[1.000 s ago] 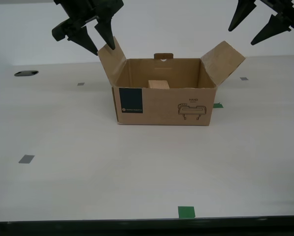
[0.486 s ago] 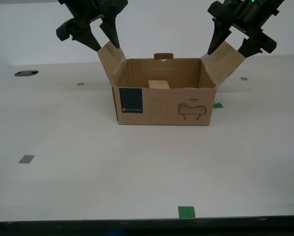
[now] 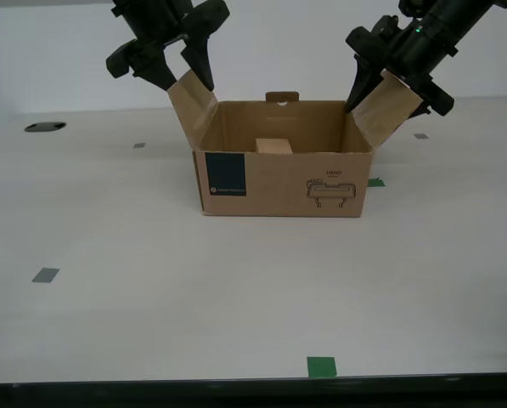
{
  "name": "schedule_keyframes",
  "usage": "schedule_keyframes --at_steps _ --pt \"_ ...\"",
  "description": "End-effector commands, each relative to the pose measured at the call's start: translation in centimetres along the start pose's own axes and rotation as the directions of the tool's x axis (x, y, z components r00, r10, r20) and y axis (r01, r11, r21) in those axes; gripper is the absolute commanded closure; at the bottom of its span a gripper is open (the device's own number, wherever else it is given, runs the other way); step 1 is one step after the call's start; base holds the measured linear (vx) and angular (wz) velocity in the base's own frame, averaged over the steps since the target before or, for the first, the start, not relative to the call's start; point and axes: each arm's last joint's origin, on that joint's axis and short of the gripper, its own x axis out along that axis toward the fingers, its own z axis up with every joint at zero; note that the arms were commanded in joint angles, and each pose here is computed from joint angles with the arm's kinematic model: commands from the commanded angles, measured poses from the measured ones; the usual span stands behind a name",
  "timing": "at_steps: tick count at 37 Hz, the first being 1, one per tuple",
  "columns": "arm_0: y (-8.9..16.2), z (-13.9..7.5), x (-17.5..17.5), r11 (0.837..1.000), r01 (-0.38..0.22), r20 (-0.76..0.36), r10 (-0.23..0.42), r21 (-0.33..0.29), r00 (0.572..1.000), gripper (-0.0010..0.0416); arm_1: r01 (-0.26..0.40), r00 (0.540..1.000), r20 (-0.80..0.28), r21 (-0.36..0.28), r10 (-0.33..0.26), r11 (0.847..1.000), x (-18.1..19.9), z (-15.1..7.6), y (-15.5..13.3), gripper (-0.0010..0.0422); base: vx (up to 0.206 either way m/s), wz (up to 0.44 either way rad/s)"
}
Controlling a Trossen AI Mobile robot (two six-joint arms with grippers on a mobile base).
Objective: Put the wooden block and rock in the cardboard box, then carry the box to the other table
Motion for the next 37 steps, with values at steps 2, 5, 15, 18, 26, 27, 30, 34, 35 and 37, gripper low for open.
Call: schedule_keyframes --at_steps 2,5,15,18,26,27,30,34,35,37 --pt "0.1 -0.1 0.2 1.000 -0.010 -0.008 0.010 0.005 1.000 0.0092 0.006 0.999 -0.034 0.005 -0.005 1.000 1.8 -0.1 -0.2 0.0174 0.000 0.000" --pt "0.2 -0.1 0.2 1.000 -0.010 -0.008 0.010 0.003 1.000 0.0090 0.005 0.998 -0.064 0.003 -0.005 1.000 3.1 -0.2 -0.2 0.0174 0.000 0.000" --pt "0.3 -0.1 0.3 1.000 -0.011 -0.011 0.011 -0.001 1.000 0.0093 0.003 0.997 -0.074 0.001 -0.003 1.000 3.8 -0.2 -0.1 0.0174 0.000 0.000" --pt "0.3 -0.1 0.3 1.000 -0.011 -0.011 0.011 -0.002 1.000 0.0096 0.003 0.997 -0.074 0.001 -0.003 1.000 3.8 -0.2 -0.1 0.0174 0.000 0.000" --pt "0.3 -0.1 0.3 1.000 -0.011 -0.012 0.011 -0.010 1.000 0.0107 0.004 0.998 -0.068 0.003 -0.004 1.000 3.8 -0.1 -0.1 0.0174 0.000 0.000" --pt "0.3 -0.1 0.3 1.000 -0.011 -0.012 0.011 -0.011 1.000 0.0107 0.004 0.998 -0.068 0.002 -0.004 1.000 3.8 -0.1 -0.1 0.0174 0.000 0.000" --pt "0.3 -0.1 0.3 1.000 -0.011 -0.012 0.011 -0.010 1.000 0.0110 0.004 0.998 -0.068 0.002 -0.004 1.000 3.8 -0.1 -0.1 0.0174 0.000 0.000" --pt "0.4 -0.1 0.4 1.000 -0.012 -0.012 0.011 -0.010 1.000 0.0119 0.004 0.998 -0.068 0.001 -0.004 1.000 3.8 -0.1 -0.1 0.0184 0.000 0.000" --pt "0.4 -0.1 0.4 1.000 -0.012 -0.012 0.011 -0.009 1.000 0.0123 0.004 0.998 -0.067 -0.001 -0.004 1.000 3.8 -0.1 -0.1 0.0190 0.000 0.000" --pt "0.4 -0.1 0.4 1.000 -0.011 -0.012 0.011 -0.009 1.000 0.0135 0.004 0.998 -0.066 -0.006 -0.004 1.000 3.8 -0.1 -0.1 0.0211 0.000 0.000"
